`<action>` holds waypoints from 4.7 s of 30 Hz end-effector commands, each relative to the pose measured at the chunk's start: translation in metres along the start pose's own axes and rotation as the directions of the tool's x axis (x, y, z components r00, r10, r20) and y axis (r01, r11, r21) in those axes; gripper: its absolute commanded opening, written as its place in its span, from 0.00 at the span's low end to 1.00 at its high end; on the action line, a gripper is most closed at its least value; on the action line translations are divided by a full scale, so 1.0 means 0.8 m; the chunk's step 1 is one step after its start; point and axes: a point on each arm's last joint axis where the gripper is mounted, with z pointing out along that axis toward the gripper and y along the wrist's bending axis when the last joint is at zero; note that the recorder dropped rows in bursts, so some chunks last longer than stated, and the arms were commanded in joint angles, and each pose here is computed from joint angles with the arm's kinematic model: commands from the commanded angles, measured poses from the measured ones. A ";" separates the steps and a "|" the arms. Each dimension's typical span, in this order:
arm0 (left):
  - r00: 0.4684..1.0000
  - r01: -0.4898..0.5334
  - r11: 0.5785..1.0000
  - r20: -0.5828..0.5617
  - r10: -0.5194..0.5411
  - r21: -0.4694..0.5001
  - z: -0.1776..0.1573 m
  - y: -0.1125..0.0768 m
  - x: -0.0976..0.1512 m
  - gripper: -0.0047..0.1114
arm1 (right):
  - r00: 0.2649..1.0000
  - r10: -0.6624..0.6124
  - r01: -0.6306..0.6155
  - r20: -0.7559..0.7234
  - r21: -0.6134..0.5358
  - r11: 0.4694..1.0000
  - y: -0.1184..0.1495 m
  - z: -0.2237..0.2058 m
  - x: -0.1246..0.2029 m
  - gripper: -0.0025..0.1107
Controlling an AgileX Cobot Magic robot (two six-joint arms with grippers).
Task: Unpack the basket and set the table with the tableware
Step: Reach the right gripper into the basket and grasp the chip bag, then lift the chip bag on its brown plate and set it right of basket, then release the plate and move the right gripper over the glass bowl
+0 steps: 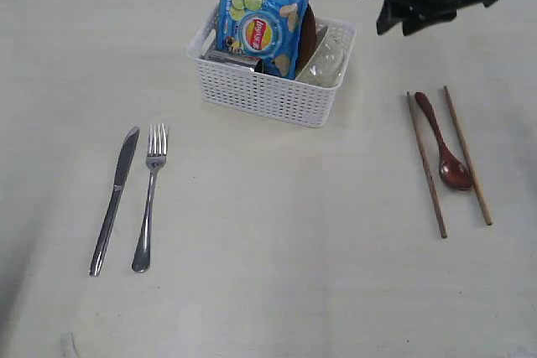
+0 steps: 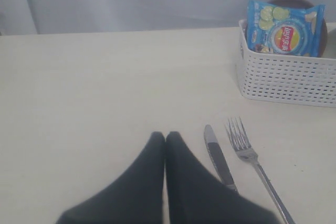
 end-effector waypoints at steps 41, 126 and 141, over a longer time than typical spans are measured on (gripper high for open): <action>1.000 -0.005 1.000 0.010 0.005 0.003 0.000 0.000 0.000 0.04 | 0.799 -0.569 0.599 0.193 -0.338 0.726 0.081 0.104 -0.070 0.57; 1.000 -0.005 1.000 0.010 0.005 0.003 0.000 0.000 0.000 0.04 | 0.882 0.455 -0.471 -0.121 -0.190 0.862 -0.278 0.109 -0.026 0.43; 1.000 -0.005 1.000 0.010 0.005 0.003 0.000 0.000 0.000 0.04 | 0.949 0.284 -0.202 0.136 -0.428 0.881 -0.136 -0.080 -0.119 0.42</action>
